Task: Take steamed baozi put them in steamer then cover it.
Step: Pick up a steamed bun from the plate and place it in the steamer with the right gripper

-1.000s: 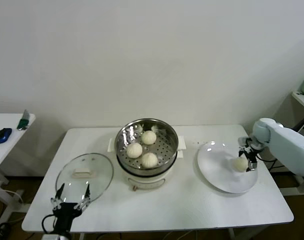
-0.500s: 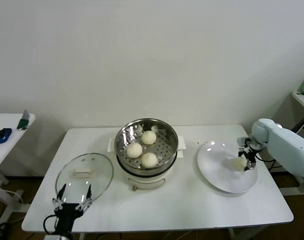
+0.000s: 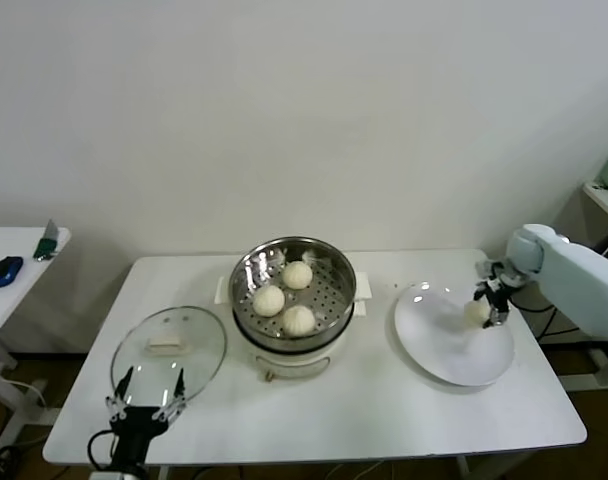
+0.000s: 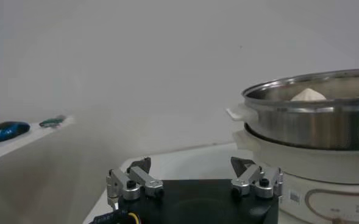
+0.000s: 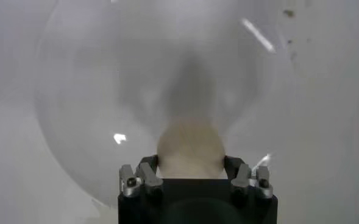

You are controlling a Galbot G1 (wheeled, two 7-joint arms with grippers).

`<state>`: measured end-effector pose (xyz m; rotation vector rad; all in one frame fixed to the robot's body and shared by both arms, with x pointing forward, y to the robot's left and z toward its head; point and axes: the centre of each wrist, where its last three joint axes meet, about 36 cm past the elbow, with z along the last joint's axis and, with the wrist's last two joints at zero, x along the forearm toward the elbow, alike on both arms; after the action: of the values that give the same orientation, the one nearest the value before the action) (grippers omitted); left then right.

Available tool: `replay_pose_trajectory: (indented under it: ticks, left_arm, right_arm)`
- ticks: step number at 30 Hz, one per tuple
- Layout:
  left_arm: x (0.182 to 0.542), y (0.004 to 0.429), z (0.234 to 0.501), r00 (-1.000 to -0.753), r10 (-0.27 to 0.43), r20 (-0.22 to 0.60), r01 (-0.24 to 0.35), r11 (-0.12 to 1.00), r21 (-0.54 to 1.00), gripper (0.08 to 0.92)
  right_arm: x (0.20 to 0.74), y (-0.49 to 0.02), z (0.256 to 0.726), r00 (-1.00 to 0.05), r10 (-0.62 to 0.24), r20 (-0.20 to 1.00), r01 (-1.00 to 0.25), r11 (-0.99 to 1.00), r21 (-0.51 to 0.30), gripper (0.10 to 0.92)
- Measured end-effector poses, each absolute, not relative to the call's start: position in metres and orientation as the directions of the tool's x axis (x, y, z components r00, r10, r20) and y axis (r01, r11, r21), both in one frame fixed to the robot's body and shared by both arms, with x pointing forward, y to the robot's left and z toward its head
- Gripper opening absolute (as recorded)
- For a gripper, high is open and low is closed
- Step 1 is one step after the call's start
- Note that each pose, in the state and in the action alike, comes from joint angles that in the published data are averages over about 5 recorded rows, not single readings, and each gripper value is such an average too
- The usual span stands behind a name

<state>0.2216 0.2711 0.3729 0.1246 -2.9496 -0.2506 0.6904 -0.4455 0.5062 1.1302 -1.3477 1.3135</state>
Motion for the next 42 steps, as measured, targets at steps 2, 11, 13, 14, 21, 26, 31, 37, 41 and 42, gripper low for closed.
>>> replay_pose_trajectory:
  ticks: [2, 11, 13, 14, 21, 26, 31, 37, 41, 42]
  left_arm:
    - [0.222, 0.270, 0.374, -0.982, -0.094, 0.164, -0.066, 0.983, 0.171, 0.823]
    - [0.227, 0.262, 0.381, -0.989, -0.067, 0.134, -0.048, 0.989, 0.138, 0.823]
    - [0.228, 0.261, 0.383, -0.990, -0.060, 0.129, -0.043, 0.991, 0.129, 0.823]
    - [0.228, 0.261, 0.384, -0.990, -0.056, 0.126, -0.040, 0.991, 0.124, 0.823]
    - [0.229, 0.260, 0.391, -0.994, -0.024, 0.110, -0.014, 0.996, 0.093, 0.823]
    - [0.233, 0.258, 0.392, -0.995, -0.003, 0.102, 0.005, 0.997, 0.082, 0.823]
    - [0.235, 0.261, 0.391, -0.995, 0.000, 0.095, 0.009, 0.996, 0.091, 0.823]
    - [0.240, 0.263, 0.391, -0.996, -0.003, 0.086, 0.005, 0.995, 0.098, 0.823]
    - [0.242, 0.262, 0.390, -0.997, -0.004, 0.083, 0.005, 0.995, 0.104, 0.823]
    - [0.242, 0.262, 0.390, -0.997, -0.003, 0.083, 0.005, 0.994, 0.105, 0.823]
  right_arm:
    - [0.697, -0.436, 0.525, -0.189, -0.046, 0.981, -0.982, 0.028, -0.188, 0.704]
    - [0.719, -0.361, 0.633, -0.279, -0.187, 0.942, -0.960, 0.059, -0.273, 0.706]
    - [0.720, -0.341, 0.653, -0.281, -0.215, 0.935, -0.960, 0.055, -0.276, 0.706]
    - [0.721, -0.331, 0.663, -0.280, -0.227, 0.933, -0.960, 0.052, -0.275, 0.706]
    - [0.719, -0.260, 0.712, -0.258, -0.269, 0.928, -0.964, 0.015, -0.264, 0.706]
    - [0.713, -0.209, 0.717, -0.223, -0.275, 0.935, -0.971, -0.022, -0.238, 0.712]
    - [0.706, -0.165, 0.704, -0.186, -0.267, 0.946, -0.977, -0.053, -0.207, 0.714]
    - [0.700, -0.127, 0.675, -0.145, -0.241, 0.960, -0.982, -0.087, -0.170, 0.719]
    - [0.698, -0.110, 0.652, -0.122, -0.219, 0.968, -0.984, -0.103, -0.148, 0.721]
    - [0.697, -0.107, 0.646, -0.118, -0.213, 0.970, -0.984, -0.107, -0.143, 0.721]
